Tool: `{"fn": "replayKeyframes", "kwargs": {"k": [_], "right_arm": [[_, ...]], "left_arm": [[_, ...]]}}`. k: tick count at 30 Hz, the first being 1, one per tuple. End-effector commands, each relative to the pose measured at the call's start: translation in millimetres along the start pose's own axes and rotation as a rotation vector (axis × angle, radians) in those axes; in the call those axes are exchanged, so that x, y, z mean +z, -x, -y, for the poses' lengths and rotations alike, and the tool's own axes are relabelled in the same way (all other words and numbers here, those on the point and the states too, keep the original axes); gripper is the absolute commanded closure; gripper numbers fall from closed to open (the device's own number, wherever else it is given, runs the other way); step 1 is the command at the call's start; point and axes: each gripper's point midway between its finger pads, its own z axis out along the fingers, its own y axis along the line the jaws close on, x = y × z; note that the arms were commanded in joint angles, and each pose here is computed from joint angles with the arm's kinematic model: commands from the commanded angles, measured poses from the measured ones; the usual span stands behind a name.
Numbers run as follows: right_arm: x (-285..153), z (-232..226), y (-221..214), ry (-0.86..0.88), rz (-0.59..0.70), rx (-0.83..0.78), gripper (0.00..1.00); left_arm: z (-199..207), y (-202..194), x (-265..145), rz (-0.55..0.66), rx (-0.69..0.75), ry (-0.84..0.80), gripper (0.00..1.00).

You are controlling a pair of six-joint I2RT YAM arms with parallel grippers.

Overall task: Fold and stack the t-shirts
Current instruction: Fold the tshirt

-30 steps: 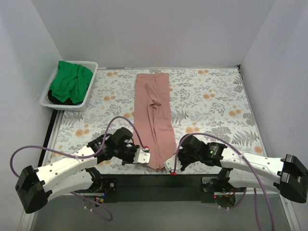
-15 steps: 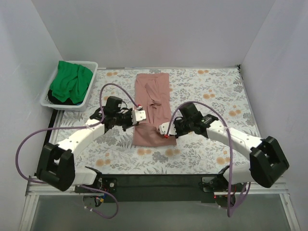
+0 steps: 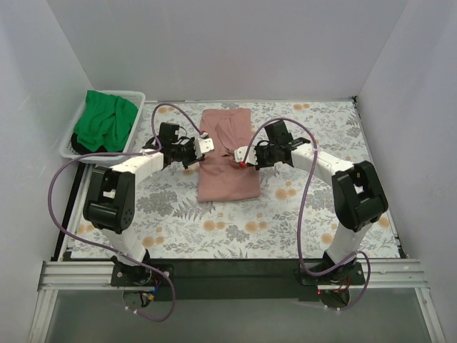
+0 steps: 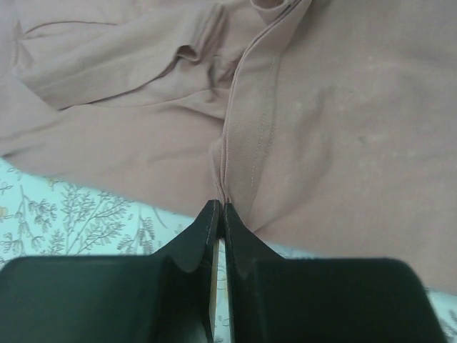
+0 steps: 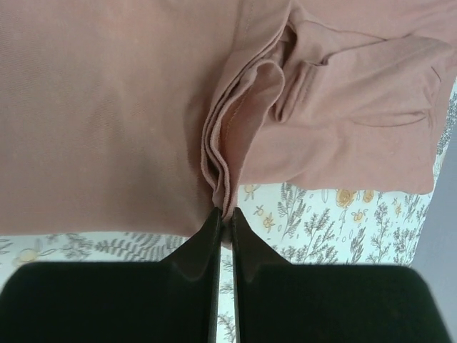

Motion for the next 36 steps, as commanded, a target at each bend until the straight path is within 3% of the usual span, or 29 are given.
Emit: {"fn": "replayKeyframes", "kwargs": {"k": [1, 16, 18, 20, 21, 25, 30, 31, 36], "right_arm": [[2.2, 33.7, 1.4, -0.049, 0.031, -0.079, 0.99], [39.5, 68.9, -25.7, -0.084, -0.013, -0.066, 0.99], [38.1, 70.3, -25.7, -0.092, -0.02, -0.051, 0.75], [28.9, 75.4, -25.9, -0.116, -0.042, -0.037, 0.24], [24.3, 76.4, -26.6, -0.128, -0.056, -0.027, 0.22], [-20.3, 70.1, -4.9, -0.169, -0.03, -0.028, 0.23], [-40.9, 6.5, 29.2, -0.049, 0.047, -0.008, 0.44], [-42.0, -15.5, 30.2, -0.021, 0.052, 0.005, 0.51], [-27.3, -65.5, 46.7, 0.062, 0.071, 0.009, 0.63]], "left_arm": [[-34.7, 19.6, -5.2, 0.072, 0.085, 0.058, 1.0], [-67.7, -19.0, 25.9, 0.025, 0.03, 0.139, 1.0], [-70.6, -20.6, 25.1, 0.013, 0.02, 0.153, 0.88], [-82.4, -9.9, 18.4, 0.029, 0.01, 0.203, 0.67], [-82.6, -9.3, 14.1, 0.02, -0.008, 0.211, 0.63], [-47.0, 8.1, -14.2, 0.053, -0.037, 0.137, 0.51], [24.0, 29.6, -43.4, 0.092, -0.069, 0.046, 0.5], [50.9, 15.9, -39.1, 0.065, -0.087, 0.007, 0.5], [112.4, 9.3, -31.1, 0.02, -0.036, -0.055, 0.55]]}}
